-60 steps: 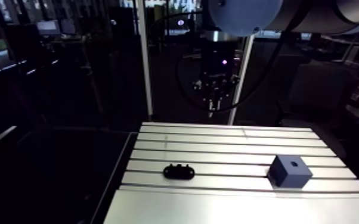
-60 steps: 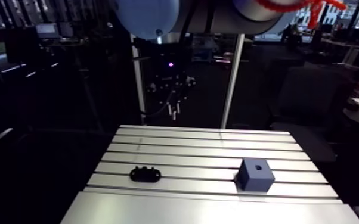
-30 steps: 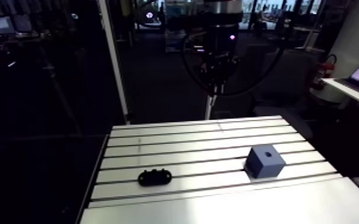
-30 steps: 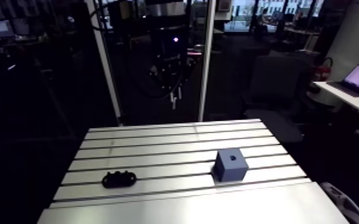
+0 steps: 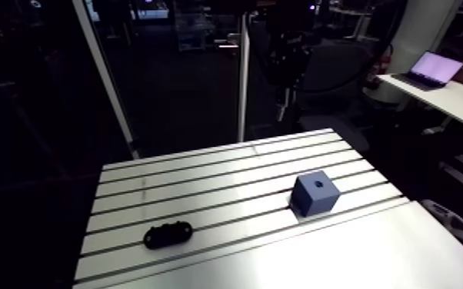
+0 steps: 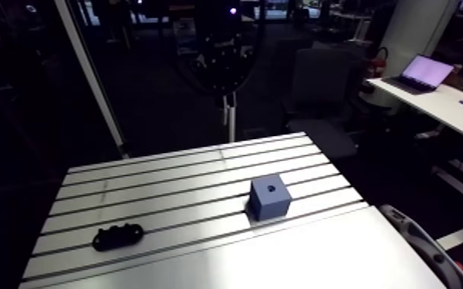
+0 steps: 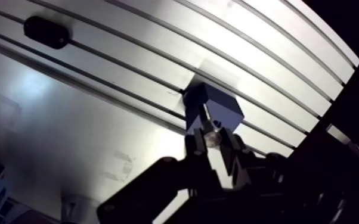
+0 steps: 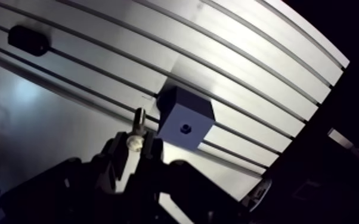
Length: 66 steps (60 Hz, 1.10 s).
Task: Pick up the M10 bolt and insert it into the hex recess until seated.
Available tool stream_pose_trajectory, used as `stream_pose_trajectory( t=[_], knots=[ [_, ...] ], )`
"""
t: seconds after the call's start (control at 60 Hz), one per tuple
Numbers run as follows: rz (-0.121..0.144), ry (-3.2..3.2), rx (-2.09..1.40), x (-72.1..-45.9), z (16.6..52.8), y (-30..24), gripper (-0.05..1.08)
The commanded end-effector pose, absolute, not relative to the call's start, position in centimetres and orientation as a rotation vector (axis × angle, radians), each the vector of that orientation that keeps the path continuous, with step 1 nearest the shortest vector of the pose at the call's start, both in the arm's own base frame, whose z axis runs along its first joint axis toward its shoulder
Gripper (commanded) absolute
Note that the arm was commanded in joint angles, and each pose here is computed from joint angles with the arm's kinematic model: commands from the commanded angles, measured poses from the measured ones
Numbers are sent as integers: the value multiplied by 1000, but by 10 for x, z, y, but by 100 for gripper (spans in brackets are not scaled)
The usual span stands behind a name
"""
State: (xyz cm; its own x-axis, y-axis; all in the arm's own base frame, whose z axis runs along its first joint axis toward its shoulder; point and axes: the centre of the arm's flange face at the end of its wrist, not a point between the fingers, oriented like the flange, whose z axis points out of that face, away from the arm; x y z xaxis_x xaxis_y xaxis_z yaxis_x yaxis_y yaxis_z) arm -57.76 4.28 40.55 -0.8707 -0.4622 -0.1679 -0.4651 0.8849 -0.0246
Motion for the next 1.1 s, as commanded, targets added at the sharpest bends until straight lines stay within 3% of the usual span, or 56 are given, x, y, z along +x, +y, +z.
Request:
stream_pose_trajectory(
  t=[0.017, 0.25, 0.283, 0.317, 0.333, 0.35, 0.383, 0.45, 0.667, 0.817, 1.1],
  knots=[
    [7, 2822, -708, -573, 403, 49, 107],
    [39, 2801, -727, -571, 401, 52, 107],
    [89, 2824, -743, -575, 404, 54, 107],
    [89, 2824, -743, -575, 404, 54, 107],
    [109, 2836, -759, -576, 406, 55, 107],
    [109, 2836, -759, -576, 406, 55, 107],
    [135, 2836, -796, -577, 405, 56, 107],
    [155, 2823, -810, -578, 404, 58, 107],
    [162, 2806, -820, -576, 395, 58, 107],
    [207, 2741, -858, -571, 384, 63, 107],
    [193, 2721, -863, -561, 375, 60, 107]
  ],
)
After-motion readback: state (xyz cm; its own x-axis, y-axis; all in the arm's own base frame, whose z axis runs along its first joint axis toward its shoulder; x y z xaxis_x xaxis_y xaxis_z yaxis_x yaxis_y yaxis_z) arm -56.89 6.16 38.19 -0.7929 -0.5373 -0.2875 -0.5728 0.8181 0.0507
